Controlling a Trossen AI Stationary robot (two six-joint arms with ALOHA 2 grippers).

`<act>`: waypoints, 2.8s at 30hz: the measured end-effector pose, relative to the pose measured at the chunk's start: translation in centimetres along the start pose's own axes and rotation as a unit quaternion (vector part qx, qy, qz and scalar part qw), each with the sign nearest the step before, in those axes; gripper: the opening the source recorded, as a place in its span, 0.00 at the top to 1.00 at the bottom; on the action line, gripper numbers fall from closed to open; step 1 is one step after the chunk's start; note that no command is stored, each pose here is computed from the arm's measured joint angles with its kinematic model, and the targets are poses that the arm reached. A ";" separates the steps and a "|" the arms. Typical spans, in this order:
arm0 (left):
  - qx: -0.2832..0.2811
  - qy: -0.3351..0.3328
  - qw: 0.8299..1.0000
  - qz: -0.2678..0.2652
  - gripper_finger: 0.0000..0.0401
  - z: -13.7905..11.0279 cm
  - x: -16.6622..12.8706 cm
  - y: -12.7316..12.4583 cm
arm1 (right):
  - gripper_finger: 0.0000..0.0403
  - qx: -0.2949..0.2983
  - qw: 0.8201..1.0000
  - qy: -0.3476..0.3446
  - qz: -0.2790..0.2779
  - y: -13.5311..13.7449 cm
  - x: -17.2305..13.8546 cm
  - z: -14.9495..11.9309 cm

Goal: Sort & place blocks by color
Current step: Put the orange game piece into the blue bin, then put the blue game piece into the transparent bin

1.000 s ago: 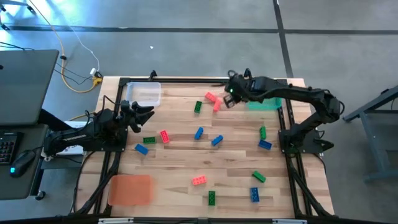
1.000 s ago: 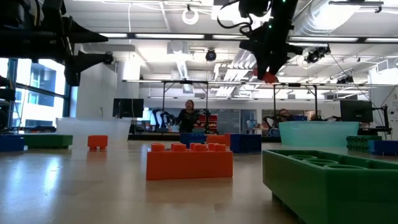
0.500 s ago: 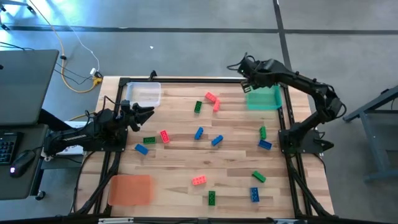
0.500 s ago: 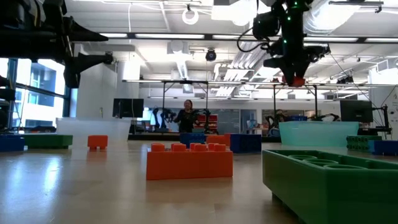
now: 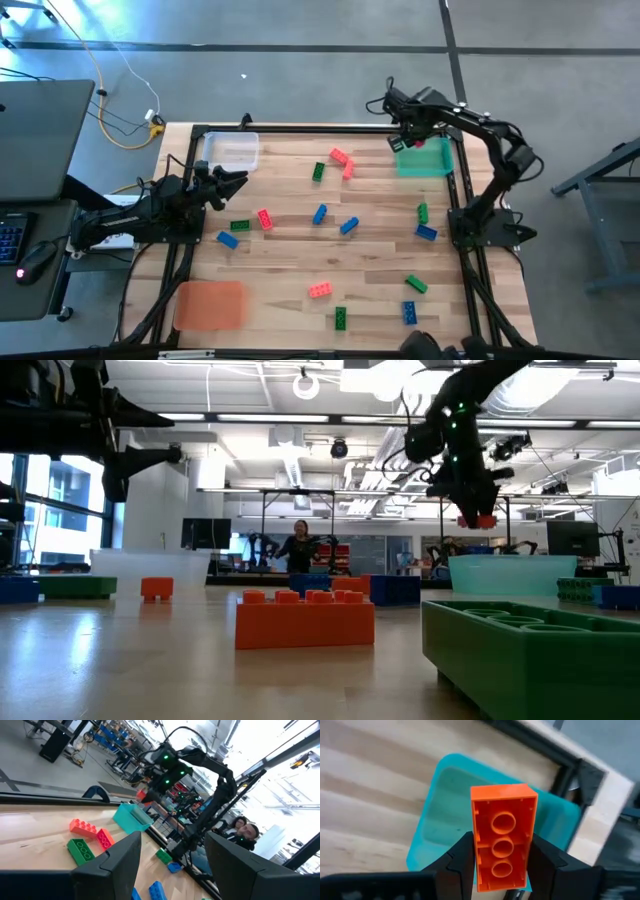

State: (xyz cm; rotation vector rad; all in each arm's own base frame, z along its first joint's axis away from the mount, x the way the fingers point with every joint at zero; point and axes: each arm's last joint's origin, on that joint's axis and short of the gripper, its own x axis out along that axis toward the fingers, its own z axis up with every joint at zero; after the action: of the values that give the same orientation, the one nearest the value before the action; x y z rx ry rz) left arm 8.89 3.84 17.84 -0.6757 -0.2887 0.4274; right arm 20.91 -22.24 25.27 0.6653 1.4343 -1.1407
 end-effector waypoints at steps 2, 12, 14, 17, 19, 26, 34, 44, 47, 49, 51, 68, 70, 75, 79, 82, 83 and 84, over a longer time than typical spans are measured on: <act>0.000 0.000 1.000 0.000 0.48 0.0 0.0 0.0 | 0.72 -0.010 1.000 0.021 0.006 0.3 0.8 0.3; 0.001 -0.001 1.000 0.001 0.48 0.0 0.0 0.0 | 0.72 -0.033 0.995 0.099 0.001 1.1 4.0 1.0; 0.000 -0.001 1.000 0.002 0.48 0.0 0.0 0.0 | 0.72 -0.030 0.993 0.112 -0.002 0.9 4.5 1.1; 0.001 -0.005 1.000 0.005 0.48 0.0 0.0 0.0 | 0.72 -0.027 0.991 0.131 -0.007 0.5 5.3 1.3; 0.001 -0.006 1.000 0.008 0.48 0.0 0.0 0.0 | 0.72 -0.031 0.990 0.138 -0.006 0.3 5.8 1.5; 0.001 -0.007 1.000 0.009 0.48 0.0 0.0 0.1 | 0.72 -0.033 0.986 0.166 0.009 -0.4 7.5 2.2; 0.001 -0.007 1.000 0.009 0.48 0.0 0.0 0.1 | 0.68 -0.046 0.984 0.168 0.018 -0.9 8.0 2.4; 0.001 -0.007 1.000 0.009 0.48 0.0 0.0 0.1 | 0.67 -0.065 0.982 0.172 0.038 -0.8 8.0 2.4; 0.001 -0.007 1.000 0.009 0.48 0.0 0.0 0.1 | 0.65 -0.072 0.982 0.171 0.039 -0.8 8.0 2.4; 0.001 -0.007 1.000 0.009 0.48 0.0 0.0 0.1 | 0.61 -0.075 0.982 0.169 0.036 -0.8 8.0 2.4; 0.001 -0.007 1.000 0.009 0.48 0.0 0.0 0.1 | 0.56 -0.077 0.982 0.168 0.034 -0.7 8.0 2.4; -0.014 -0.023 0.999 -0.040 0.48 2.1 -0.3 -1.8 | 0.48 -0.045 0.989 0.136 0.023 -1.4 6.1 2.1; 0.015 -0.034 0.998 -0.048 0.48 3.0 -0.5 -2.6 | 0.48 -0.034 0.992 0.120 0.025 -1.7 5.1 1.8; 0.084 -0.038 0.994 -0.055 0.48 5.1 -0.6 -4.4 | 0.48 -0.008 0.997 0.069 0.037 -2.2 2.4 1.1; 0.137 -0.003 0.989 -0.051 0.48 6.5 -0.4 -5.8 | 0.48 0.016 0.998 0.028 0.049 -2.5 0.3 0.4; 0.178 0.048 0.982 -0.051 0.48 7.4 -0.2 -6.8 | 0.48 0.037 0.998 0.002 0.057 -2.6 -1.0 -0.2; 0.192 0.067 0.978 -0.052 0.48 7.7 -0.1 -7.2 | 0.48 0.040 0.997 -0.005 0.060 -2.7 -1.4 -0.4; 0.206 0.087 0.973 -0.052 0.48 8.0 0.0 -7.5 | 0.48 0.044 0.997 -0.013 0.062 -2.7 -1.7 -0.5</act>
State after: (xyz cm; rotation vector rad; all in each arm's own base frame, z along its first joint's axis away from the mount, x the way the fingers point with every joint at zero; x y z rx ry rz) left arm 7.88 2.91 28.77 -0.2869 -0.0637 0.3127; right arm 18.64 -22.44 27.57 0.7884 1.3088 -1.1146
